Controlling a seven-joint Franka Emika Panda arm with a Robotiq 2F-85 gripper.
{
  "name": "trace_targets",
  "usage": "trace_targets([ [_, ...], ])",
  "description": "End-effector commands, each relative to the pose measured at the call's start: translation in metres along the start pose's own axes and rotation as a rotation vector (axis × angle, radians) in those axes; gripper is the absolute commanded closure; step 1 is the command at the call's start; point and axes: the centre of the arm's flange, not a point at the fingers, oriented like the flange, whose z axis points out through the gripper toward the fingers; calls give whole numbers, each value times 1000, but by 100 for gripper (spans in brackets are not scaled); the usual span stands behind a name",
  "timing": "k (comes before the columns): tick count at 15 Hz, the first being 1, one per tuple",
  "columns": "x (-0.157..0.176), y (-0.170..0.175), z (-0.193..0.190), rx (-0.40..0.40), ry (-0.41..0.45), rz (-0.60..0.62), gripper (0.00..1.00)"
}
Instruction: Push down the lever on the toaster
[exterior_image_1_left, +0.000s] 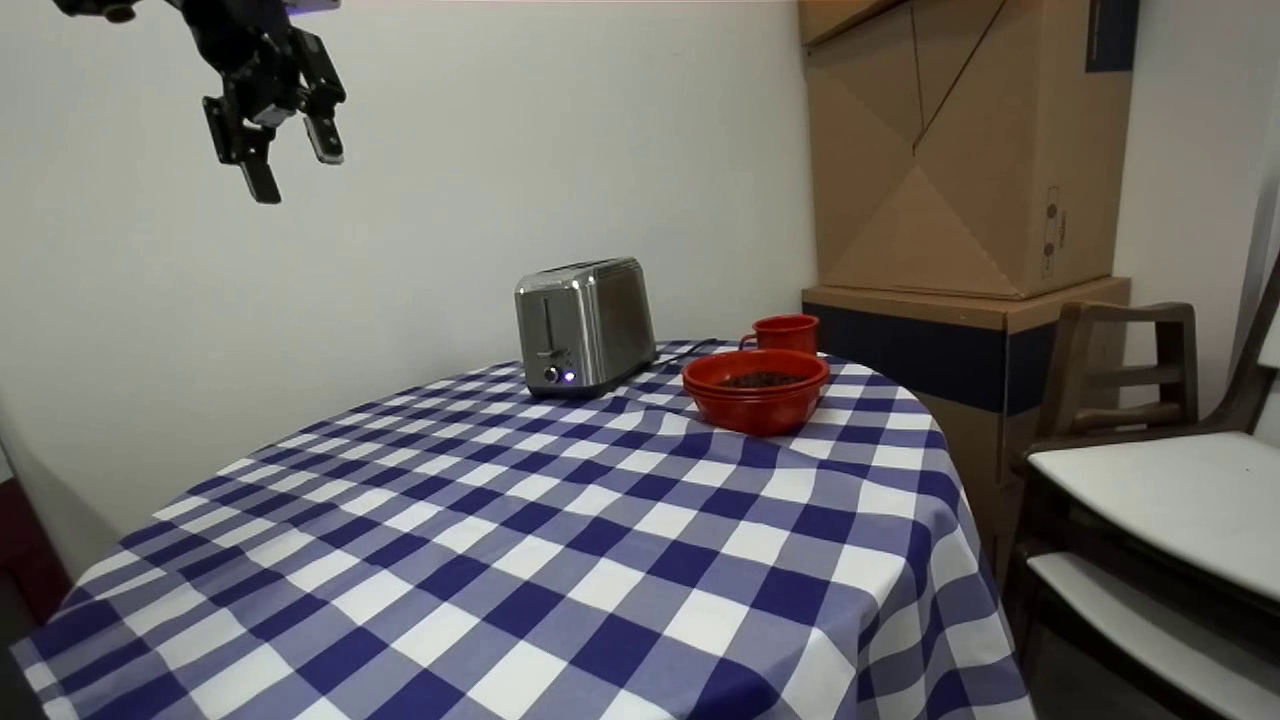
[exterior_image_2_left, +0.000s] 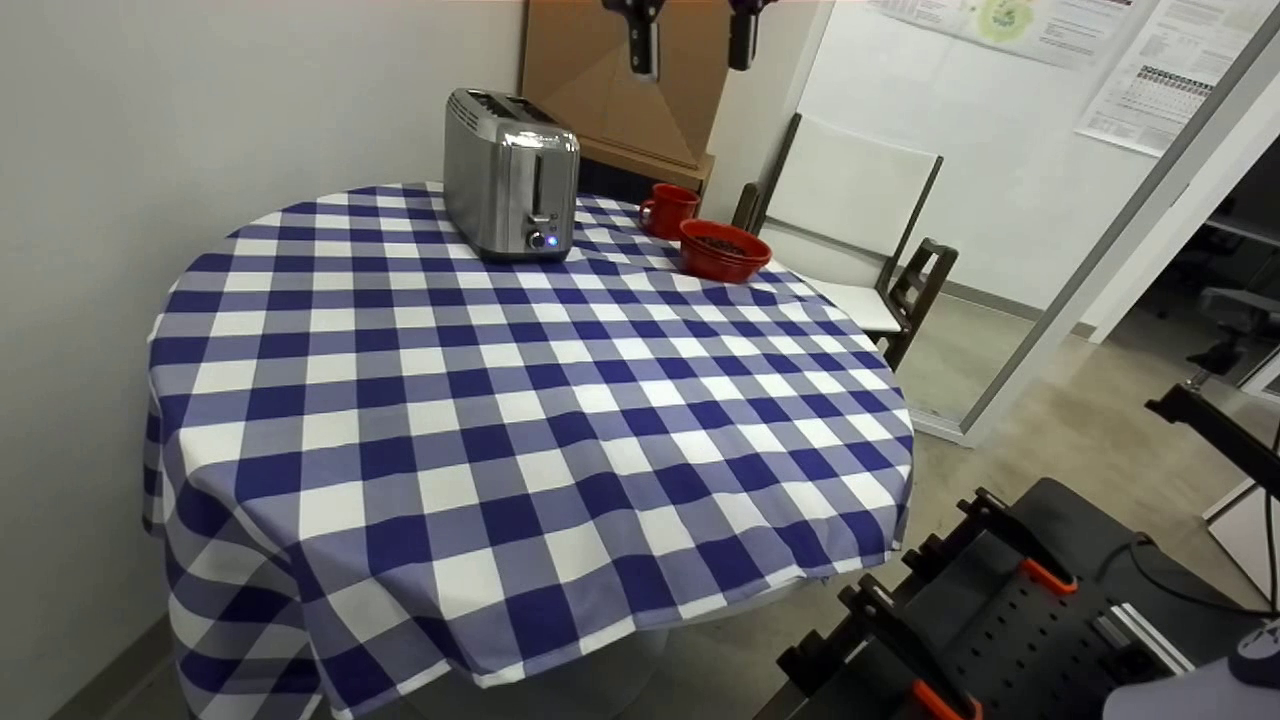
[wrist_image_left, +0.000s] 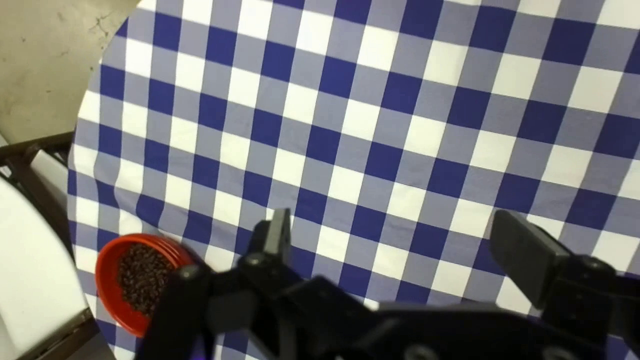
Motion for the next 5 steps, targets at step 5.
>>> trace_targets([
  [5, -32, 23, -6, 37, 18, 48, 0],
])
